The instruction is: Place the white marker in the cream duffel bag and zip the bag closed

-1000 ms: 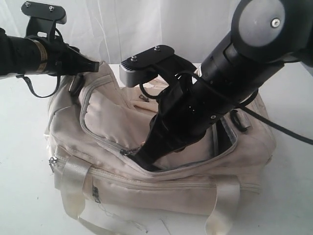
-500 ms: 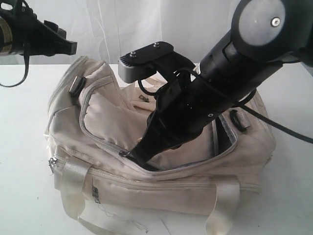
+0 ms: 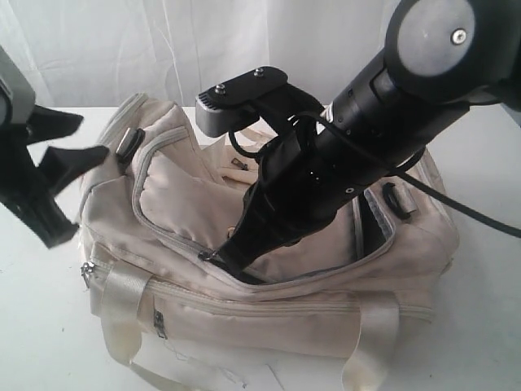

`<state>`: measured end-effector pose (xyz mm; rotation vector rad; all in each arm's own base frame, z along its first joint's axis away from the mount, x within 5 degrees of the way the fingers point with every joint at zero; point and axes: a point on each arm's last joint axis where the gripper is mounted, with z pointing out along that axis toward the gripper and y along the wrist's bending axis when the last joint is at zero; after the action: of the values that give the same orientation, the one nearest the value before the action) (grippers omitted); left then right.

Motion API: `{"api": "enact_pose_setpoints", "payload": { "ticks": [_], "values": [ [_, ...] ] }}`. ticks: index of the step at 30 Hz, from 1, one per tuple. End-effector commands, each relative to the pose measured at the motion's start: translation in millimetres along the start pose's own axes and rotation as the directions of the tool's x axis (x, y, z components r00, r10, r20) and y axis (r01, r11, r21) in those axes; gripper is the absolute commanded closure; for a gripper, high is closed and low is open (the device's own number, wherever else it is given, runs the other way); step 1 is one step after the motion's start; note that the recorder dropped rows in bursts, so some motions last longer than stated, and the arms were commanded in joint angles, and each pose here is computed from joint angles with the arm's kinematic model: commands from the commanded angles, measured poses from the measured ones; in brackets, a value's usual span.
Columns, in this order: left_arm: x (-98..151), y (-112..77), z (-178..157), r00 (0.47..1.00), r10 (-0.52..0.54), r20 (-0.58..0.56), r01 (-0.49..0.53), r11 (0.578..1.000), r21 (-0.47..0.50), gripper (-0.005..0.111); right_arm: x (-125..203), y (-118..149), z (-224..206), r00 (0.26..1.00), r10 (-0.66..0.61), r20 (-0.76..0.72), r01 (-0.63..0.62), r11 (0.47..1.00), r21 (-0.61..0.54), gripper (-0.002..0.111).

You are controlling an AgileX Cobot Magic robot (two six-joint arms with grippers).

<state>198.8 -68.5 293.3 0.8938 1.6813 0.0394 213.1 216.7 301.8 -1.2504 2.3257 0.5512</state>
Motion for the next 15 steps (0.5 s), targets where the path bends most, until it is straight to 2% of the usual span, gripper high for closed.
{"api": "enact_pose_setpoints", "payload": {
  "ticks": [1, 5, 9, 15],
  "values": [
    [3.4, -25.2, -4.9, 0.984, 0.149, 0.098, -0.165, 0.968, 0.188, 0.059, 0.5, 0.2, -1.3, 1.0, -0.01, 0.007, 0.01, 1.0, -0.002, 0.108],
    [9.9, -34.6, -5.6, 0.959, 0.251, 0.132, -0.276, 0.934, 0.229, 0.059, 0.5, 0.2, -1.3, 1.0, -0.02, 0.007, 0.02, 1.0, -0.002, 0.108],
    [9.6, -39.4, -4.4, 0.916, 0.367, 0.162, -0.396, 0.89, 0.225, 0.059, 0.7, 0.3, -1.3, 1.0, -0.026, 0.005, 0.026, 1.0, -0.003, 0.108],
    [13.2, -46.9, -5.4, 0.91, 0.37, 0.184, -0.409, 0.875, 0.261, 0.059, 0.7, 0.3, -1.3, 1.0, -0.028, 0.005, 0.028, 1.0, -0.003, 0.108]
  ]
}}
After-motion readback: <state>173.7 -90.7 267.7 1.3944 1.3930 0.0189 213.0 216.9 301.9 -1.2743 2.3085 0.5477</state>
